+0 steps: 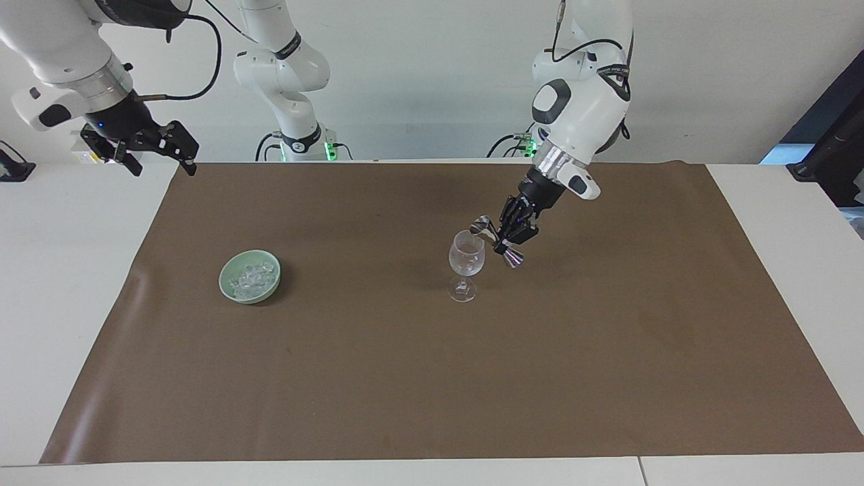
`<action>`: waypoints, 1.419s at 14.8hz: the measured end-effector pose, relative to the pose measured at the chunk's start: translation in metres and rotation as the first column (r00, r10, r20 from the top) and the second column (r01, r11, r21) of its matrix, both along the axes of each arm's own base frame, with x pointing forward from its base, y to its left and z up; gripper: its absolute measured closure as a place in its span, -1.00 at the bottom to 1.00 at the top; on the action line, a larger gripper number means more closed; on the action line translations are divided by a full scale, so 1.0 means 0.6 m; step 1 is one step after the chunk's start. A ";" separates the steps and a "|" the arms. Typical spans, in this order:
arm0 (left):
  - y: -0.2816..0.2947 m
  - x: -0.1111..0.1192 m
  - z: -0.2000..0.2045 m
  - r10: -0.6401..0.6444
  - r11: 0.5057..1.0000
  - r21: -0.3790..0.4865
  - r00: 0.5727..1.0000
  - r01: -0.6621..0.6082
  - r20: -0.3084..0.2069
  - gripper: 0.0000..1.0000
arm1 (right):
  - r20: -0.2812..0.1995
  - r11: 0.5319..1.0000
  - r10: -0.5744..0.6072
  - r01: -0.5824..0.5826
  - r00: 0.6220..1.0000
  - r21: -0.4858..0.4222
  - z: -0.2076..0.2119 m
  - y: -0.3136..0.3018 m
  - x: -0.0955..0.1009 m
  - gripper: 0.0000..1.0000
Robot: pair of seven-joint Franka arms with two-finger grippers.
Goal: Pour wine and add ice with both arms
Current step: 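Tilt the jigger over the clear glass with the left gripper to pour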
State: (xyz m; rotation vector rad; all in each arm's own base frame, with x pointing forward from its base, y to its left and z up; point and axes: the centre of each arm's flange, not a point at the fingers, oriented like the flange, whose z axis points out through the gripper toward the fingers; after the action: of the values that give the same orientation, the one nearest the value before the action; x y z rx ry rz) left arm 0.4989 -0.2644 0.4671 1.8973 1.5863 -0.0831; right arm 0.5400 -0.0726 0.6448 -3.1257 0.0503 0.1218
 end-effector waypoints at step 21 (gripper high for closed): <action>-0.039 -0.013 0.004 -0.293 0.899 0.382 0.943 0.216 0.157 0.58 | 0.000 1.000 0.000 0.000 1.000 0.000 0.000 0.000 0.000 -1.00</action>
State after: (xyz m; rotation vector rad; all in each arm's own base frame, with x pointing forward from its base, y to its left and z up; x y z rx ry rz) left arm 0.4913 -0.2877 0.4693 2.3059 1.2639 0.3105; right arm 0.5400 -0.0726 0.6447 -3.1257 0.0503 0.1222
